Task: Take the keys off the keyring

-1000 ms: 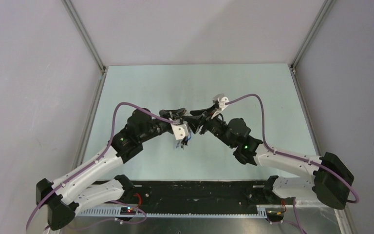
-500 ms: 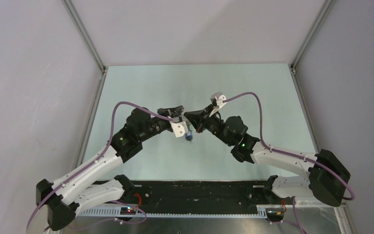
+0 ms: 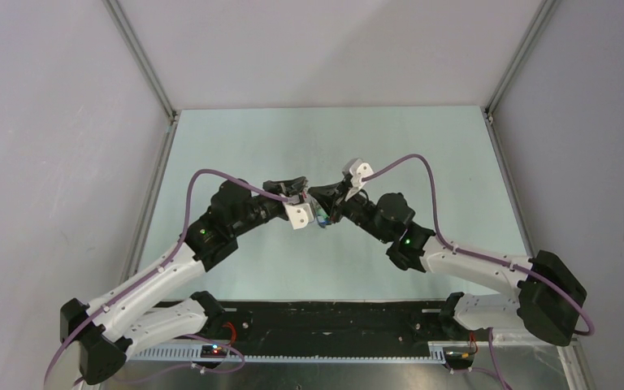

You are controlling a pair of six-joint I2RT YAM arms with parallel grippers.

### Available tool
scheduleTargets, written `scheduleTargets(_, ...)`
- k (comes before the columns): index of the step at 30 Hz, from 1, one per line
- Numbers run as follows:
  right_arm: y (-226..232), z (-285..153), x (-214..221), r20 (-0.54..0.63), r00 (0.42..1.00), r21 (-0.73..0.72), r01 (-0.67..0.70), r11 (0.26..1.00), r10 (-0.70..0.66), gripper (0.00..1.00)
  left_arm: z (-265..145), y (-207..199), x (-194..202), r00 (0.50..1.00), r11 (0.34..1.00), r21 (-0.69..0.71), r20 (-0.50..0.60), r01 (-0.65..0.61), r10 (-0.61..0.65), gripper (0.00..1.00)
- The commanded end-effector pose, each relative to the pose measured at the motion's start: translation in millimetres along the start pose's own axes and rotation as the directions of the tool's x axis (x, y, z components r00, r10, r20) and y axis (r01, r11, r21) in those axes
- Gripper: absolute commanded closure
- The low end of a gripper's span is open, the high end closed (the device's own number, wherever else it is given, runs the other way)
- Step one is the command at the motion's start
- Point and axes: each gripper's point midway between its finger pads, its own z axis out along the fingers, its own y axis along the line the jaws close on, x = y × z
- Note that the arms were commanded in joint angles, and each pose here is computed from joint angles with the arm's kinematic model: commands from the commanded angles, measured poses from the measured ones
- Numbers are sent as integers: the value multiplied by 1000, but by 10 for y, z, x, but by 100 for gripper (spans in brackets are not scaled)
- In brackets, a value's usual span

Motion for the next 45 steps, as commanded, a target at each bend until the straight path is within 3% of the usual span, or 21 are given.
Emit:
scheduleTargets(1, 154, 45, -420, 87, 963, -95, 263, 960, -255, 100, -17, 242, -366, 992, 999, -52, 124, -12, 19, 100)
scheduleTargets(10, 251, 161, -351, 24, 814, -235, 569, 788, -581, 100, 4, 165, -388, 990, 1000, -11, 142, -17, 19, 100)
scheduleTargets(14, 253, 199, -325, 90, 668, -274, 730, 626, -739, 100, 13, 88, -435, 986, 999, 31, 169, -14, 8, 100)
scheduleTargets(17, 293, 200, -271, 151, 589, -320, 789, 524, -794, 100, 22, 56, -460, 984, 999, 54, 179, 5, -14, 100)
scheduleTargets(22, 411, 121, -191, 264, 468, -317, 868, 383, -843, 100, 56, 194, -469, 979, 990, 23, 147, 139, -141, 100)
scheduleTargets(26, 515, 73, -147, 327, 355, -272, 923, 272, -876, 100, 107, 396, -484, 936, 941, -22, 106, 339, -335, 100)
scheduleTargets(30, 540, 56, -83, 328, 288, -257, 944, 208, -900, 100, 214, 431, -445, 847, 847, -18, -4, 531, -531, 100)
scheduleTargets(33, 530, 28, -42, 330, 235, -236, 958, 161, -914, 100, 232, 312, -414, 742, 746, -5, -102, 666, -663, 100)
scheduleTargets(41, 579, -102, -41, 364, 224, -209, 966, 156, -904, 100, 126, 102, -639, 527, 523, 83, -236, 848, -817, 100)
scheduleTargets(45, 690, -218, -57, 422, 222, -215, 966, 140, -879, 100, 101, -60, -611, 349, 340, 86, -328, 936, -878, 100)
